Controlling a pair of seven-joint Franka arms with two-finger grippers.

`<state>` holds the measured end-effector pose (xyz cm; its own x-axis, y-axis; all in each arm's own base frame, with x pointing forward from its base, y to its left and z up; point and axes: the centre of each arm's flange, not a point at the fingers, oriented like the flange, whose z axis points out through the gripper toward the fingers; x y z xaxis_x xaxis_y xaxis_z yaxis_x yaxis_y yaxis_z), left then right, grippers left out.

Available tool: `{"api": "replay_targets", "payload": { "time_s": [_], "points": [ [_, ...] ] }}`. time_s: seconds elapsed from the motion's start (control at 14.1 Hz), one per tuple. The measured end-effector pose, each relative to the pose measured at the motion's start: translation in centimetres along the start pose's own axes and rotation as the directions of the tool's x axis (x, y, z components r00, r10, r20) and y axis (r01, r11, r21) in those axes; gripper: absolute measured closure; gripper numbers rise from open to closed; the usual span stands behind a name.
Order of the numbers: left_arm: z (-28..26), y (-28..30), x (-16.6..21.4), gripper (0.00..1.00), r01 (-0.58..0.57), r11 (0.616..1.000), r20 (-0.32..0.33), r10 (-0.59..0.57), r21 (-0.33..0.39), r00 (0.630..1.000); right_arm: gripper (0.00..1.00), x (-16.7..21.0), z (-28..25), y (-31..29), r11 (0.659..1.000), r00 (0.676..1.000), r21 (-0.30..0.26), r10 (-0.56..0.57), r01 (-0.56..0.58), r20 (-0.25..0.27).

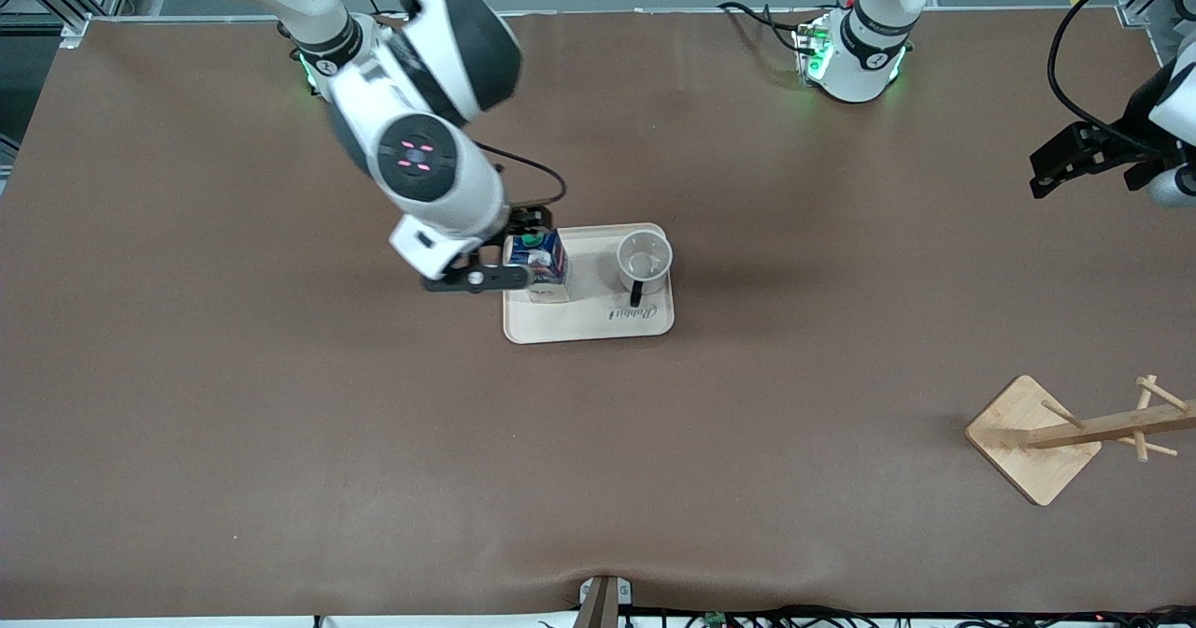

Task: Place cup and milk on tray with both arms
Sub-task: 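Open the right gripper and withdraw it from the milk carton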

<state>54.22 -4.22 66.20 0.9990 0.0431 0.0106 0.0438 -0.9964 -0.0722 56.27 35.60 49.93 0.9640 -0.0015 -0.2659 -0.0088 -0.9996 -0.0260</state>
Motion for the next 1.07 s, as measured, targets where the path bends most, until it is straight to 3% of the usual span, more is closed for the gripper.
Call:
{"api": "replay_targets", "payload": {
  "time_s": [0.21,0.36,0.64,0.92,1.07],
  "points": [
    [-0.1,-0.6,-0.2,0.00,0.011,1.000,-0.002,-0.011,0.001,1.000,0.00,0.7,-6.6,6.8,0.996,0.996,0.019,0.086,-0.085,-0.037],
    [0.1,-0.7,-0.2,0.00,0.014,1.000,0.003,-0.014,0.001,1.000,0.00,0.5,-9.1,10.8,0.994,0.991,-0.005,0.108,-0.109,-0.073],
    [0.3,-0.7,-0.2,0.00,0.013,1.000,0.007,-0.013,0.002,1.000,0.00,-0.1,-11.6,20.9,1.000,0.996,-0.003,0.023,-0.023,-0.091],
    [0.3,-0.7,-0.2,0.00,0.013,1.000,0.008,-0.013,0.002,1.000,0.00,-1.8,-11.4,30.0,0.997,0.979,0.004,-0.074,0.077,-0.189],
    [0.3,-0.7,-0.2,0.00,0.013,1.000,0.008,-0.013,0.002,1.000,0.00,-4.0,-10.7,32.1,0.997,0.974,-0.005,-0.081,0.081,-0.210]
  ]
}}
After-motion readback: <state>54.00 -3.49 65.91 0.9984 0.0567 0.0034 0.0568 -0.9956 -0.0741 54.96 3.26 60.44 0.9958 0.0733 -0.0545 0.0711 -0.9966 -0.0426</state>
